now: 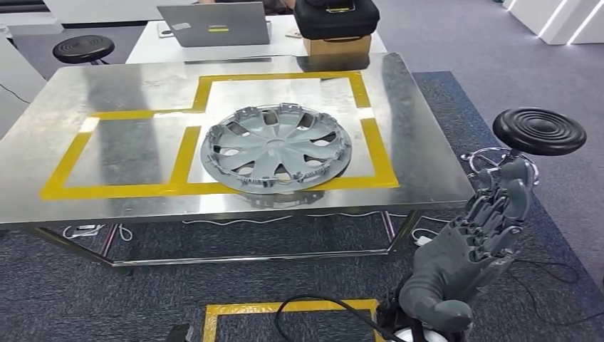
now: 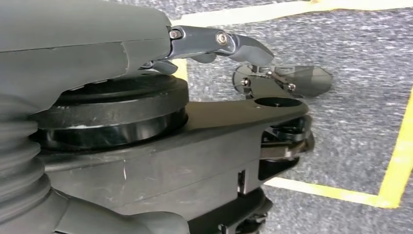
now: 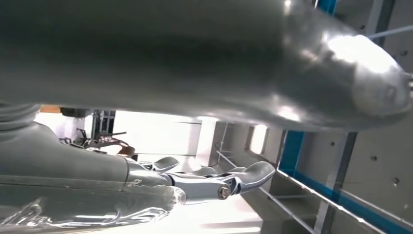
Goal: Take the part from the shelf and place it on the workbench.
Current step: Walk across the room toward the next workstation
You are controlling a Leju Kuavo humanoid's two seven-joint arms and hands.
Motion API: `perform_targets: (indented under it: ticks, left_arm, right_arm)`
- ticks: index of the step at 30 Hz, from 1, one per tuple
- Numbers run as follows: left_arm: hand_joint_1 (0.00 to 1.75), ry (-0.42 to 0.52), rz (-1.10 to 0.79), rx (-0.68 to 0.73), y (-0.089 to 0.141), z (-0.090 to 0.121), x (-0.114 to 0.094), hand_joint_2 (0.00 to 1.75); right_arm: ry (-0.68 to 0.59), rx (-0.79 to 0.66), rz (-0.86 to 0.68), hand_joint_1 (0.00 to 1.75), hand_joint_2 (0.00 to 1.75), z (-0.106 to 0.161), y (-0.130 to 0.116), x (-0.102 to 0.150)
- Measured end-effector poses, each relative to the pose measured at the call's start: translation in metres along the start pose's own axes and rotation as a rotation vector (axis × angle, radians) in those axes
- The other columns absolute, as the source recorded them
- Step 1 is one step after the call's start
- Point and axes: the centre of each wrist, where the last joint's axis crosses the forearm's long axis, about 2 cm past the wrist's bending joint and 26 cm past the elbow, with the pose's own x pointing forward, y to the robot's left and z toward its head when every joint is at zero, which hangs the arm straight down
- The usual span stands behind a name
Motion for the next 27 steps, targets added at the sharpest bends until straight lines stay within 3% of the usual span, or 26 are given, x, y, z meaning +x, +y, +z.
perform_targets:
  ticks: [25,27]
  left_arm:
    - [0.00,-0.028,-0.025,-0.018,-0.005,0.000,0.002,1.75]
    - [0.00,-0.029,-0.026,-0.016,-0.004,0.000,0.002,0.87]
  right_arm:
    - [0.011,0.018,0.014,0.00,0.00,0.010,-0.004,0.003]
    - [0.010,0.019,0.016,0.00,0.00,0.010,-0.004,0.003]
